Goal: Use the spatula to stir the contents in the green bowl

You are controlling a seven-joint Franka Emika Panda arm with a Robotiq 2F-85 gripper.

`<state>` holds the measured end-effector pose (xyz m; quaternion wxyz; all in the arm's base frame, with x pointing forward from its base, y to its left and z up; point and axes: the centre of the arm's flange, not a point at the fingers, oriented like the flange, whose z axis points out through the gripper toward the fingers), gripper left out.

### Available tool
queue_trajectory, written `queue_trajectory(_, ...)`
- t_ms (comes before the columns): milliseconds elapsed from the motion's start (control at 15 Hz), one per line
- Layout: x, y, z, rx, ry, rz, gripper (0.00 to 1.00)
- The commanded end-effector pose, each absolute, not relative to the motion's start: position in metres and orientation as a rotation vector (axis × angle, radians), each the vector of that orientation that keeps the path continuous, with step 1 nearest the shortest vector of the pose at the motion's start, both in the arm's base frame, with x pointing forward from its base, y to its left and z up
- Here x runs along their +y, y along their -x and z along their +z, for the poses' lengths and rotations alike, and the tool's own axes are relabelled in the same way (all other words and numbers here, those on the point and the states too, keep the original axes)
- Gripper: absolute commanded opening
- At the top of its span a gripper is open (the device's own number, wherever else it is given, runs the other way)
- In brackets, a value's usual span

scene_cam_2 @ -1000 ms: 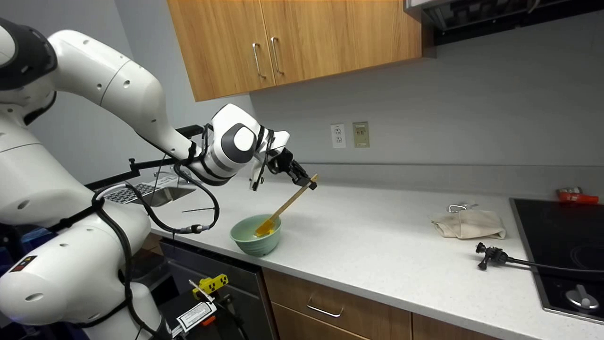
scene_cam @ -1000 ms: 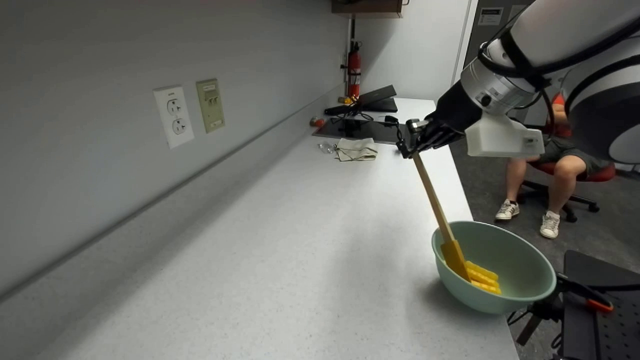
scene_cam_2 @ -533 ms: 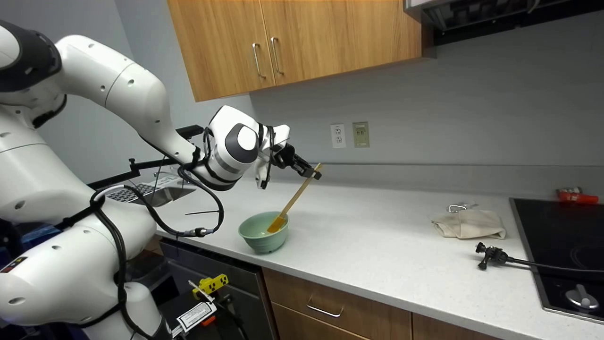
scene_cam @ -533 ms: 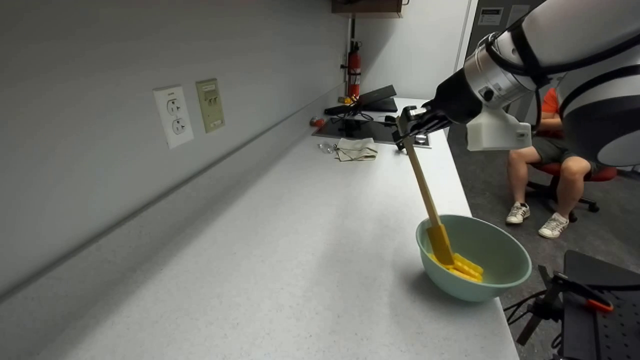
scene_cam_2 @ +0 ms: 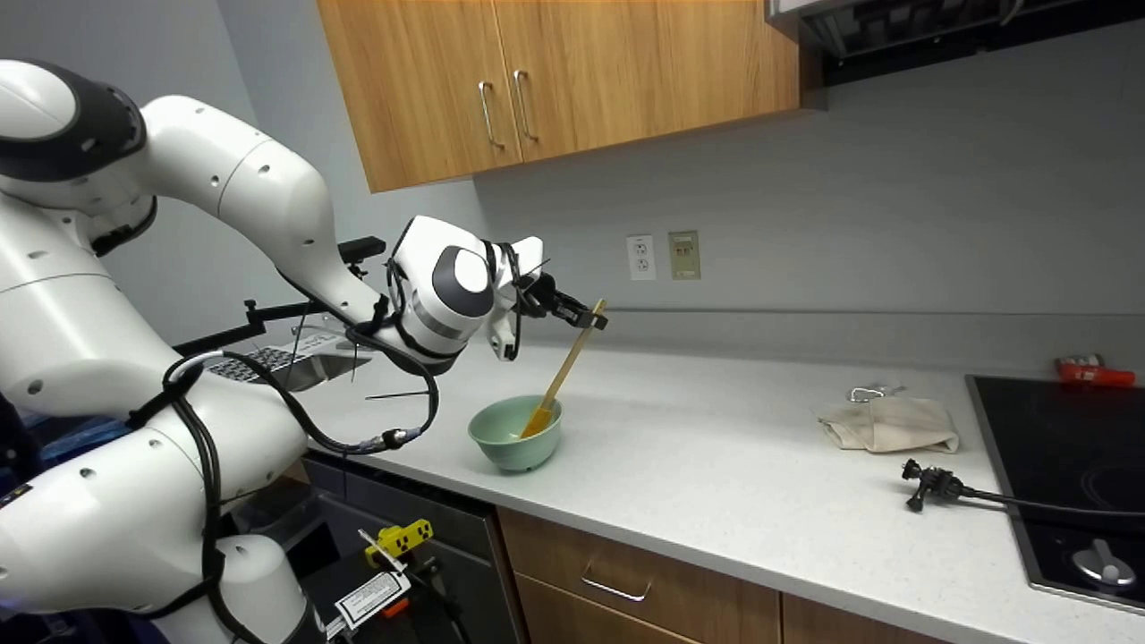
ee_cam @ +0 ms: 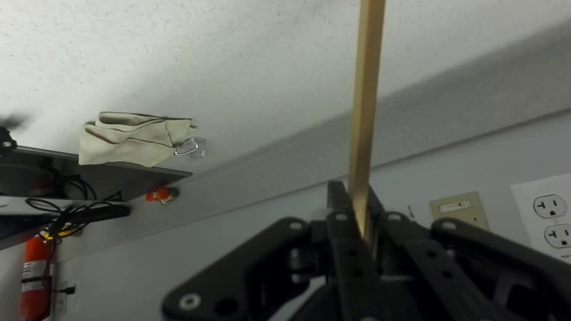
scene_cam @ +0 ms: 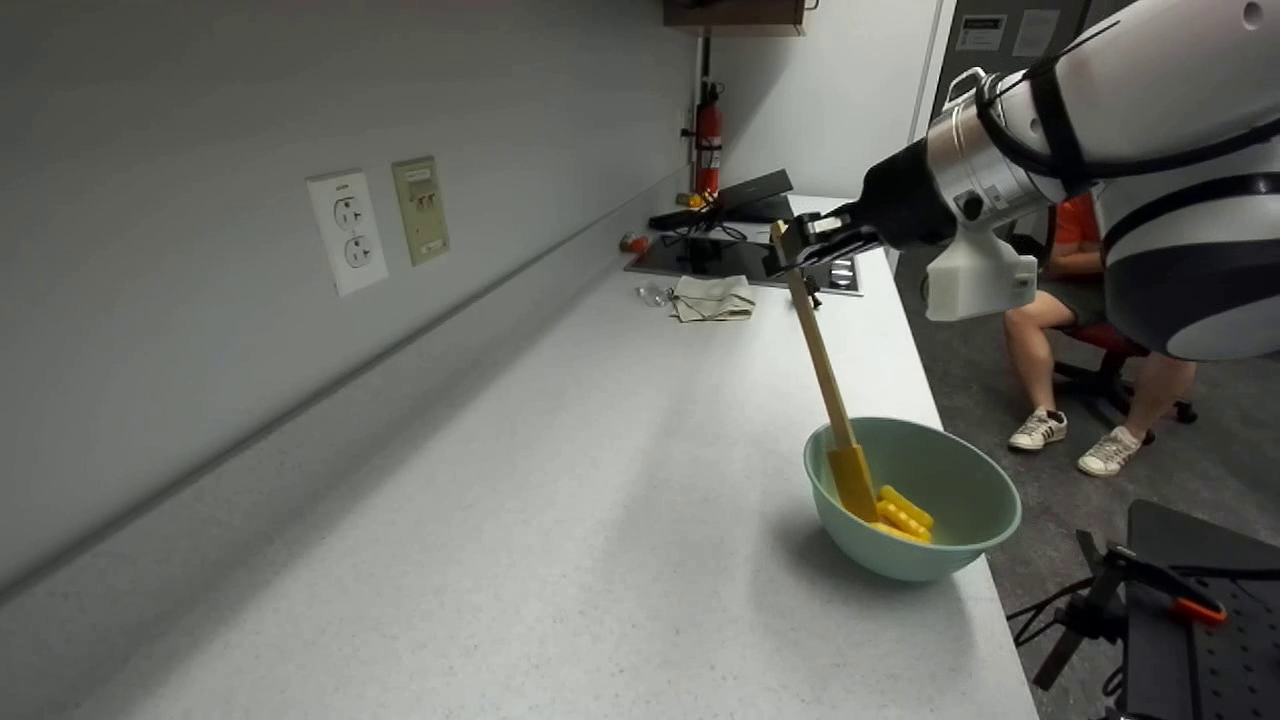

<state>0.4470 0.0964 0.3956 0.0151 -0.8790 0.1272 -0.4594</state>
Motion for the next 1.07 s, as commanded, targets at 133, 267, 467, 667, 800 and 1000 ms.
queue_trajectory(133,0.098,-0.463,0.387,0.367,2.797,-1.221,0.02)
queue_trajectory(267,0.097,-0.468,0.388,0.331,2.802,-1.173,0.02)
queue_trajectory(467,0.097,-0.473,0.392,0.263,2.766,-1.268,0.02)
queue_trajectory(667,0.099,-0.474,0.400,0.191,2.704,-1.380,0.02)
queue_trajectory(800,0.101,-0.474,0.408,0.145,2.670,-1.426,0.02)
queue_trajectory(1000,0.100,-0.474,0.416,0.112,2.701,-1.378,0.02)
